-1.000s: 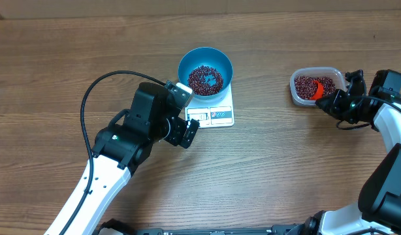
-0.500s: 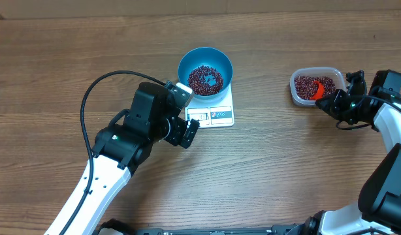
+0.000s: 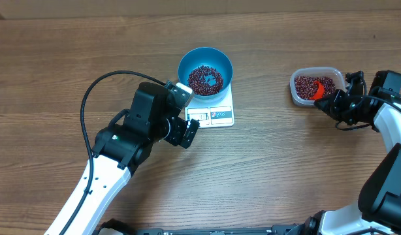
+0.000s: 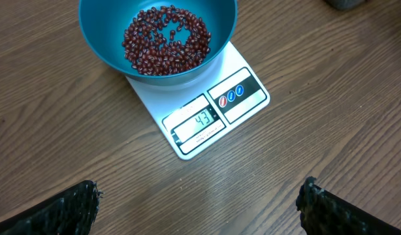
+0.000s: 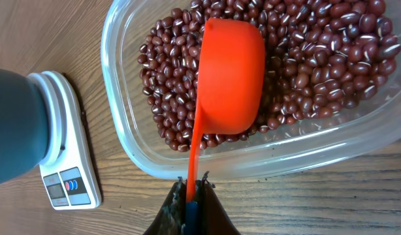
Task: Scoop item into bowl and weigh 150g on scale
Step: 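Drag the red scoop through the beans with the right gripper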
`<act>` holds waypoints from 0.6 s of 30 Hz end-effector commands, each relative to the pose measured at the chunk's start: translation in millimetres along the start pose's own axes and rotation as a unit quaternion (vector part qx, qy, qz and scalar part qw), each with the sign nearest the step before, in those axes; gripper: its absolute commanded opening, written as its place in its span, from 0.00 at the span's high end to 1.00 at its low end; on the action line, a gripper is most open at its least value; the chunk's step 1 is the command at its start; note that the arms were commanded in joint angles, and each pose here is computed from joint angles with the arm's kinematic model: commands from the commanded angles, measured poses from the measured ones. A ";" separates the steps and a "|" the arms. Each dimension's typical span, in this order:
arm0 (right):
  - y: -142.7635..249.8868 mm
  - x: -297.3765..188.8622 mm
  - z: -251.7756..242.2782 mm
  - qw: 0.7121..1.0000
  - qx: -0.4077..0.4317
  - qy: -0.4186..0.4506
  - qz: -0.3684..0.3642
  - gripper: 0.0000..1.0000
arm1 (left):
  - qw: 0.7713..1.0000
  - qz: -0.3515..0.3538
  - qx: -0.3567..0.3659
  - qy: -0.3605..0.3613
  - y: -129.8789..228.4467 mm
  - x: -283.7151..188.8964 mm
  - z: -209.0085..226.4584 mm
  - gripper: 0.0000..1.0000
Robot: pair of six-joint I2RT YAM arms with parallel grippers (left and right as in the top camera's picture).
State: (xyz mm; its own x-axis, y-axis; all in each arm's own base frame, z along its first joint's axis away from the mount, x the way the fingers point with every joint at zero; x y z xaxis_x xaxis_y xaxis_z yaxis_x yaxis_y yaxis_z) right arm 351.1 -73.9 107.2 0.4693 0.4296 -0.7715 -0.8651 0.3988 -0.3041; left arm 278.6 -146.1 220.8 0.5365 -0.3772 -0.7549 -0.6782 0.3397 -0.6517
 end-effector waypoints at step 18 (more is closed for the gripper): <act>-2.2 -7.1 -3.9 0.999 0.018 -0.032 -0.010 0.96 | 1.000 0.001 -0.006 0.003 0.0 1.6 -0.2 0.01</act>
State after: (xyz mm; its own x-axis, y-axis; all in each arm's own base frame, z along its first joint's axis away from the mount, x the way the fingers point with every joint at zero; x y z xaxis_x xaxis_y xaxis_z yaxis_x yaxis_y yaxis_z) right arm 350.8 -74.3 109.4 0.4781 0.4487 -0.7550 -0.8613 0.4080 -0.3029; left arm 278.7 -146.1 220.9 0.5368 -0.3773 -0.7547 -0.6779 0.3396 -0.6520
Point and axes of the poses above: each gripper's point midway between its finger pads, its own x axis out along the fingers, its own z axis along the line the jaws close on, y = z × x, the point moved 4 cm from there along -x, back along the fingers, and after that the axes turned 2 degrees about -x, right-handed, at the moved point
